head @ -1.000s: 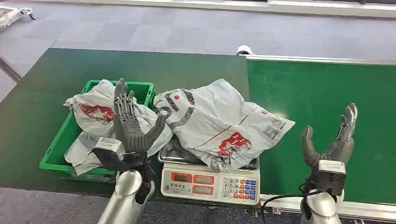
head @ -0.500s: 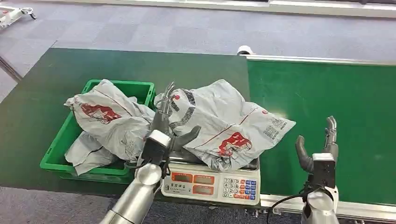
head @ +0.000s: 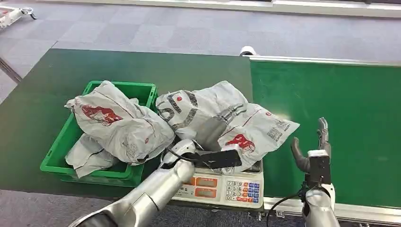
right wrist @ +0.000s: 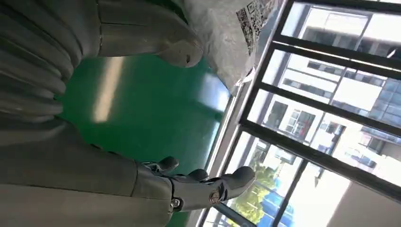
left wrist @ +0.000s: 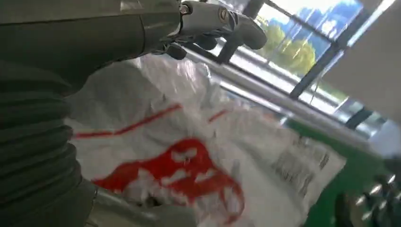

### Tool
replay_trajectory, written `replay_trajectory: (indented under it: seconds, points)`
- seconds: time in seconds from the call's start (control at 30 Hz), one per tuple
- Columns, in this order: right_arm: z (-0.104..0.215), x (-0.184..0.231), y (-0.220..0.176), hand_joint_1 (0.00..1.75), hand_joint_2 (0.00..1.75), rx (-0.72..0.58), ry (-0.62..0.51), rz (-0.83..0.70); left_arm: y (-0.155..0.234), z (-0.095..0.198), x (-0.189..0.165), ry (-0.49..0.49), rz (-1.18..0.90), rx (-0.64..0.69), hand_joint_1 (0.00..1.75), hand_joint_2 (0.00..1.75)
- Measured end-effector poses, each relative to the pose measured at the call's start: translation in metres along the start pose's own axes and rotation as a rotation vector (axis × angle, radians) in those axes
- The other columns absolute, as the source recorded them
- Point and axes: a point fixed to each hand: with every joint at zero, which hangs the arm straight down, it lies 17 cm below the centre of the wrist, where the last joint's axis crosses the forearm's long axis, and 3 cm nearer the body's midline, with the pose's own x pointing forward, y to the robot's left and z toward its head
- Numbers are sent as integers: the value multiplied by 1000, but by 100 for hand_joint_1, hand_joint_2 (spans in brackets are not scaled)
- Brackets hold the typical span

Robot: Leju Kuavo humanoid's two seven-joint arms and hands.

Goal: Moved the parcel from conveyor to table for the left to box.

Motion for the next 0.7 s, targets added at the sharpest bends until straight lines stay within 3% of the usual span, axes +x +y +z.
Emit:
replay_trajectory:
  seconds: [0.1,0.27,0.4,0.43,0.47,0.7]
  points:
    - [0,-3,0,0,175,-1,6,4,-17,1,-4,31,-10,-58,0,175]
    - [2,-6,1,0,175,3,15,9,-44,20,-55,288,-37,-185,0,175]
    - [5,-9,0,0,175,6,23,10,-43,27,-72,372,-29,-186,0,175]
    - [6,-10,0,0,175,5,26,11,-43,27,-73,378,-29,-183,124,175]
    - [7,-10,-1,0,175,5,28,11,-42,27,-74,381,-30,-182,175,175]
    - [14,-15,-1,0,175,13,39,22,-30,29,-81,390,-25,-109,175,175]
